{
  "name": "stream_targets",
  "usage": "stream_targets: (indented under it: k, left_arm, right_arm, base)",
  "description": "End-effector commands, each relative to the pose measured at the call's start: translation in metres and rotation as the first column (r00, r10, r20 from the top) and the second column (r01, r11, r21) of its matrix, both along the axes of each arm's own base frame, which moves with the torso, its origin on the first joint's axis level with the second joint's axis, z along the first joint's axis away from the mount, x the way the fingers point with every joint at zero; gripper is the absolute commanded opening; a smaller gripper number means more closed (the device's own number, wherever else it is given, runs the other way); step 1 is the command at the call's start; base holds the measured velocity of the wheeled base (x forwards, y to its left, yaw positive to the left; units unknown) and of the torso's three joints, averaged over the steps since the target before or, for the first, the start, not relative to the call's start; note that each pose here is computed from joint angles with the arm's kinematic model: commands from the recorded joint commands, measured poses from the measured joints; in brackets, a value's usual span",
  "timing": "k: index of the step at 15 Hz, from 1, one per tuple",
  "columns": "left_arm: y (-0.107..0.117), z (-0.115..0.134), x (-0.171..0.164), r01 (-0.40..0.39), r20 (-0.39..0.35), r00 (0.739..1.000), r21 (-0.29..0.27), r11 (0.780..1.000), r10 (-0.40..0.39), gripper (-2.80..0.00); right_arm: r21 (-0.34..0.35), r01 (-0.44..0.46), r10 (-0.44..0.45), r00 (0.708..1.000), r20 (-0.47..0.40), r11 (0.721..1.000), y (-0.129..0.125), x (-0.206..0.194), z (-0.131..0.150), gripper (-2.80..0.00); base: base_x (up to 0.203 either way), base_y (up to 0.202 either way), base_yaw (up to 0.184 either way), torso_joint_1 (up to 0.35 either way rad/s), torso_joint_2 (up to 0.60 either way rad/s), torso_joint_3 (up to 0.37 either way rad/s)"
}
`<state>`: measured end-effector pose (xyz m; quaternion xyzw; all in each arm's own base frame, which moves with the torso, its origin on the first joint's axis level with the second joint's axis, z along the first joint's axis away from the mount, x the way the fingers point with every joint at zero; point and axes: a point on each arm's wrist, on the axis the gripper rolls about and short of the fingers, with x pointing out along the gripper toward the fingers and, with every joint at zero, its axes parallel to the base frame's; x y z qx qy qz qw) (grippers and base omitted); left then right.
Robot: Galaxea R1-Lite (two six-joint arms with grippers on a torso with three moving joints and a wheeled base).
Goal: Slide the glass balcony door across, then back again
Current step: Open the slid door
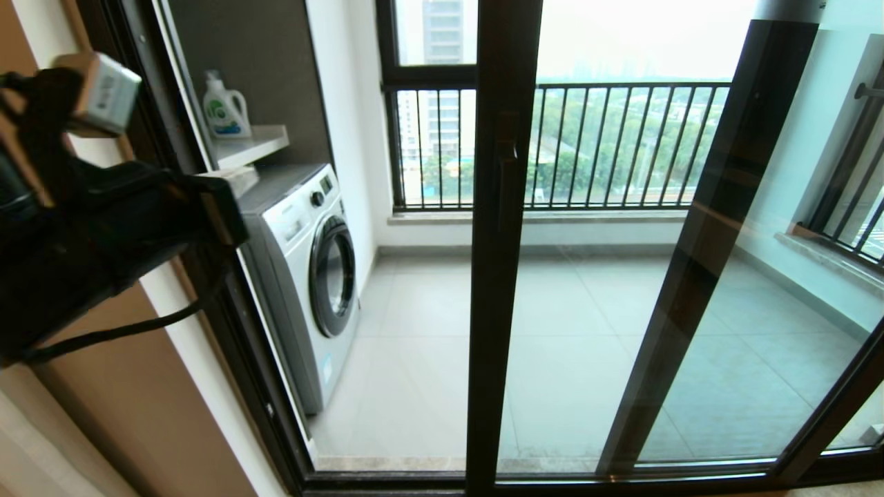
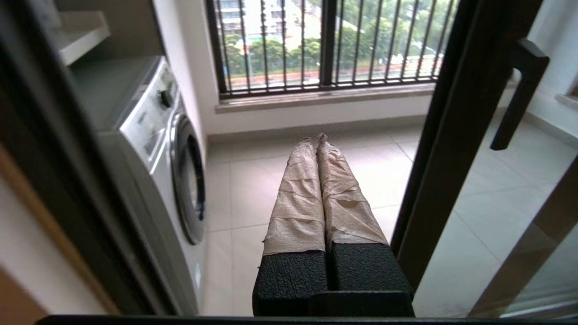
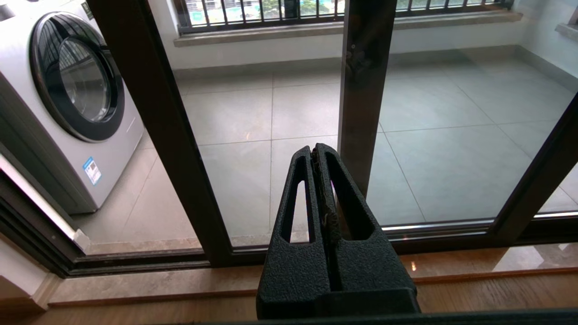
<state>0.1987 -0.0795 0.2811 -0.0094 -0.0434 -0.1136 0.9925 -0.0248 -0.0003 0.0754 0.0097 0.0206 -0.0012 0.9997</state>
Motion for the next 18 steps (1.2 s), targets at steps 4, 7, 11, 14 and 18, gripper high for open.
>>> stream_targets:
  k: [4, 7, 11, 14, 18]
  left_arm:
    - [0.067, 0.004, -0.13, -0.229, 0.109, 0.966, -0.072, 0.971, 0.236, -2.8]
    - [0.084, -0.009, -0.178, -0.383, 0.134, 0.911, -0.083, 0.92, 0.391, -2.8]
    - [0.085, -0.043, -0.228, -0.459, 0.229, 0.86, -0.042, 0.887, 0.456, -2.8]
    - [0.082, -0.095, -0.255, -0.385, 0.241, 0.899, 0.039, 0.922, 0.366, -2.8]
    - [0.08, -0.186, -0.227, -0.242, 0.005, 0.969, 0.184, 0.953, 0.245, -2.8]
  right_arm:
    - [0.0, 0.0, 0.0, 1.0, 0.0, 1.0, 0.0, 0.0, 0.0, -2.8]
    - [0.0, 0.0, 0.0, 1.0, 0.0, 1.0, 0.0, 0.0, 0.0, -2.8]
    - [0.0, 0.0, 0.0, 1.0, 0.0, 1.0, 0.0, 0.0, 0.0, -2.8]
    - [0.0, 0.0, 0.0, 1.0, 0.0, 1.0, 0.0, 0.0, 0.0, -2.8]
    - [0.0, 0.0, 0.0, 1.0, 0.0, 1.0, 0.0, 0.0, 0.0, -2.8]
  base:
    - [0.0, 0.0, 0.0, 0.0, 0.0, 0.0]
    - [0.0, 0.0, 0.0, 0.0, 0.0, 0.0]
    - [0.0, 0.0, 0.0, 0.0, 0.0, 0.0]
    - [0.0, 0.0, 0.0, 0.0, 0.0, 0.0]
    - [0.0, 0.0, 0.0, 0.0, 0.0, 0.0]
